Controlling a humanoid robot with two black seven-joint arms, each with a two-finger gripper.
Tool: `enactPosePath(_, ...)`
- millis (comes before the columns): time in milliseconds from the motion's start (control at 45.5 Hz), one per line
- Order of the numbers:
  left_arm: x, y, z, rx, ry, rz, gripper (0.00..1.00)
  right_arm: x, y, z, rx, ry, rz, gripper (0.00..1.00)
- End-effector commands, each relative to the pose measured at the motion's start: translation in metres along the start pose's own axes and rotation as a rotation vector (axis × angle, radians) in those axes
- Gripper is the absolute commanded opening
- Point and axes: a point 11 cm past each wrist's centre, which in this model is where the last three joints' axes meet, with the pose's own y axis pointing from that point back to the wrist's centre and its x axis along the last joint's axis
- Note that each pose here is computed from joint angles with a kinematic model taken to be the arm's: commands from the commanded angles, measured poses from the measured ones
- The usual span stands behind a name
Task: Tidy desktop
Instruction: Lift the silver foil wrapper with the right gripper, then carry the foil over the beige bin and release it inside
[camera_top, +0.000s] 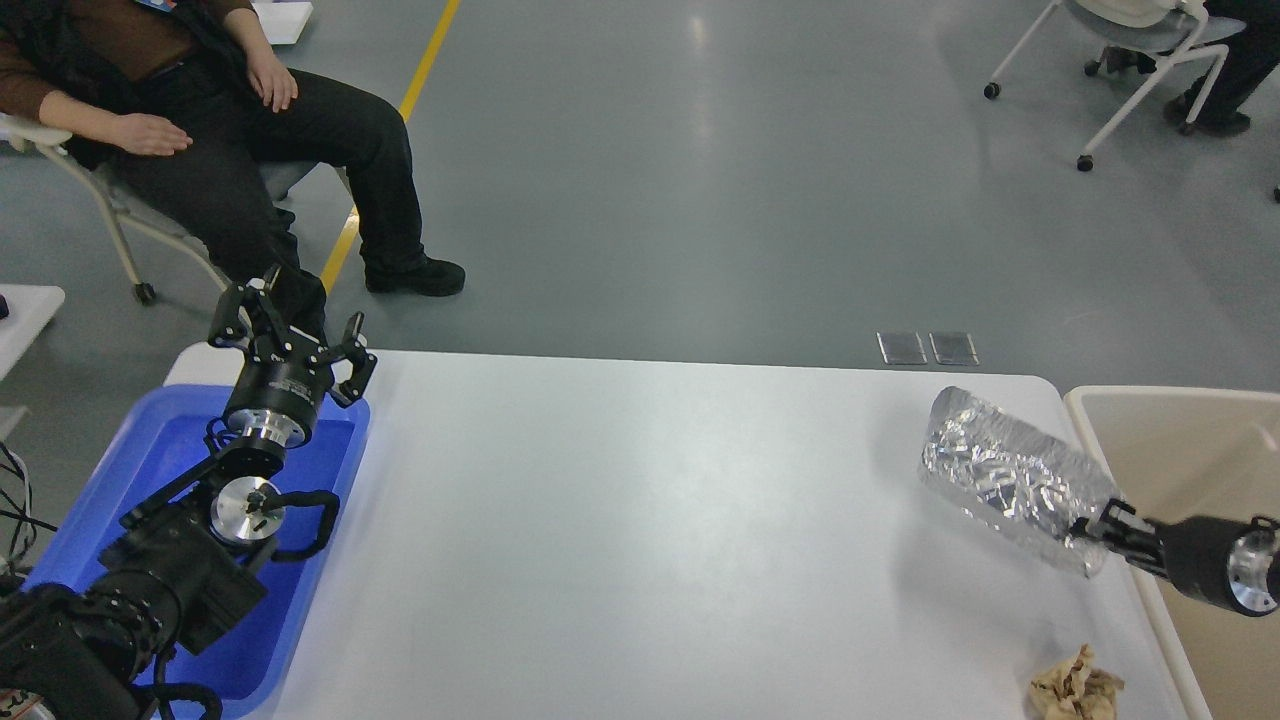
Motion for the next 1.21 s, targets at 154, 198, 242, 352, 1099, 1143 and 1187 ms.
enactPosePath(154,0.0,0.0,0.0,0.0,0.0,0.0,1.0,0.107,0.091,-0.033,0.035,-0.015,0.074,0.0)
enactPosePath(198,0.0,0.0,0.0,0.0,0.001,-0.001,1.0,0.118,0.103,-0.037,0.039,-0.013,0.084,0.0)
enactPosePath(242,0.0,0.0,0.0,0.0,0.0,0.0,1.0,0.127,0.112,-0.042,0.045,-0.014,0.088,0.0)
enactPosePath(352,0.0,0.0,0.0,0.0,0.0,0.0,1.0,0.146,0.127,-0.054,0.056,-0.003,0.107,0.0)
enactPosePath(1099,0.0,0.0,0.0,0.0,0.0,0.0,1.0,0.128,0.05,0.093,-0.414,-0.464,0.678,0.0)
enactPosePath(1143,0.0,0.0,0.0,0.0,0.0,0.0,1.0,0.121,0.048,0.099,-0.433,-0.485,0.701,0.0)
enactPosePath(1187,0.001,0.001,0.0,0.001,0.0,0.001,1.0,0.115,0.046,0.104,-0.446,-0.496,0.715,0.0)
